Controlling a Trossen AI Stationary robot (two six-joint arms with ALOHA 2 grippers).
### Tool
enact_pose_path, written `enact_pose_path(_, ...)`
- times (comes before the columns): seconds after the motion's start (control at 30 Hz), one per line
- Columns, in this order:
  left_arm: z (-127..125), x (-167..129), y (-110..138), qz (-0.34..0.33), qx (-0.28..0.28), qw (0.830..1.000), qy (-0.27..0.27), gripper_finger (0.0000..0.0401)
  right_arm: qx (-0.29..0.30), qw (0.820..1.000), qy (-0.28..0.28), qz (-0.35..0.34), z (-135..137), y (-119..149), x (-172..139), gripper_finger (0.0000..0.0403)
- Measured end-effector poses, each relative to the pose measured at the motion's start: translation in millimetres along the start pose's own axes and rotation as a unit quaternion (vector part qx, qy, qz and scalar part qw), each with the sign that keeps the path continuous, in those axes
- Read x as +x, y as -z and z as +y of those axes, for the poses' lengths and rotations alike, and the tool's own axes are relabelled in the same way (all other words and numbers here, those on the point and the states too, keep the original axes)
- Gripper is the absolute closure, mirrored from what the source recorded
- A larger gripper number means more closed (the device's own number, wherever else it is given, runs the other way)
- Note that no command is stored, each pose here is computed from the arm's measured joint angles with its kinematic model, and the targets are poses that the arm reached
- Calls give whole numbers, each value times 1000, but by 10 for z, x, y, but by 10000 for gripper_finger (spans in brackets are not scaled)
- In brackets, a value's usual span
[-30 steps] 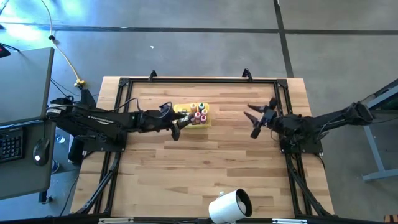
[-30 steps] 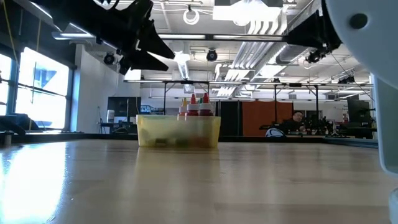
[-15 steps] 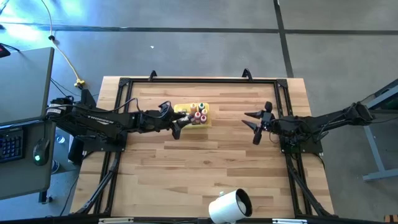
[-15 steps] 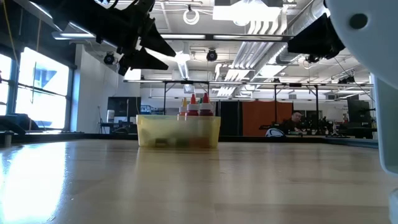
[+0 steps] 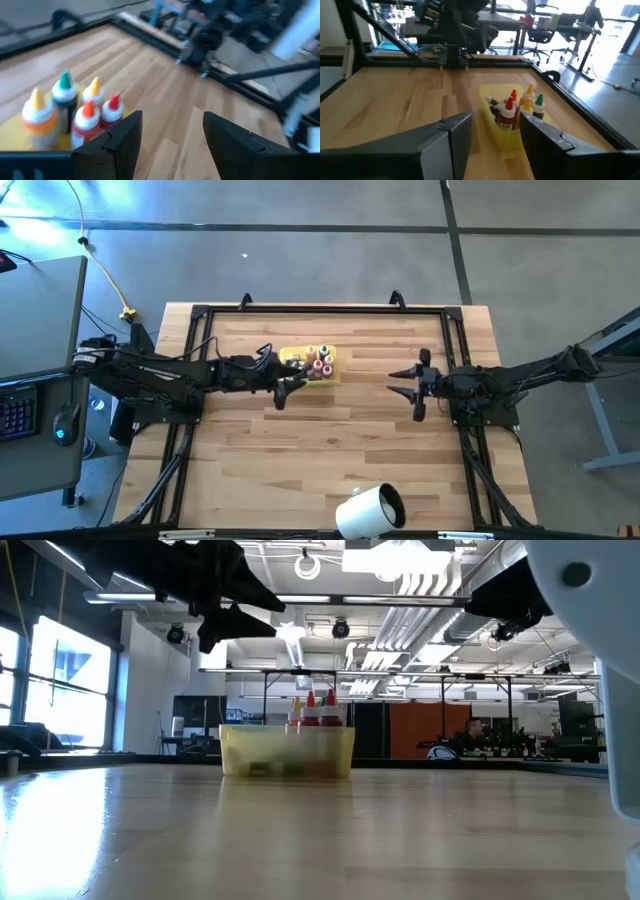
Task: Pick & Place food coloring
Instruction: Return to Home Position
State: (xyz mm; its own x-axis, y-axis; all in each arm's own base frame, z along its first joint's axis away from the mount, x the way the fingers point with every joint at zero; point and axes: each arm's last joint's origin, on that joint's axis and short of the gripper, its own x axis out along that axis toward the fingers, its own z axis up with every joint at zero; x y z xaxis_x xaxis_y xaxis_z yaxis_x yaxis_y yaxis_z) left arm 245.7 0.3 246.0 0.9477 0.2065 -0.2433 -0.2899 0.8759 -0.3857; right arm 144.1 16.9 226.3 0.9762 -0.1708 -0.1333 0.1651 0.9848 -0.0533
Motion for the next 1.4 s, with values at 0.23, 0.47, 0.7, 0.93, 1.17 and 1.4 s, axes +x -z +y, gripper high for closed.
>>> enact_pose_path(0.23, -25, -559, -218, 17, 88, 991, 95, 192, -3, 1000, 6, -10, -112, -148, -290, 247)
enact_pose_path(0.47, 149, -1194, -95, -12, 138, 988, 72, 192, 38, 998, -41, -5, -196, -83, -592, 247)
enact_pose_path(0.7, 363, -1310, 306, -57, 142, 980, 127, 192, 0, 993, -52, -108, -203, 30, -636, 247)
enact_pose_path(0.93, 501, -1299, 579, -85, 151, 975, 140, 192, -5, 991, -52, -124, -151, 318, -502, 247)
enact_pose_path(1.17, 556, -1240, 730, -108, 162, 969, 151, 192, -3, 993, -58, -106, -104, 593, -387, 247)
enact_pose_path(1.4, 579, -1207, 791, -153, 186, 958, 153, 192, -17, 991, -46, -126, -113, 555, -394, 247)
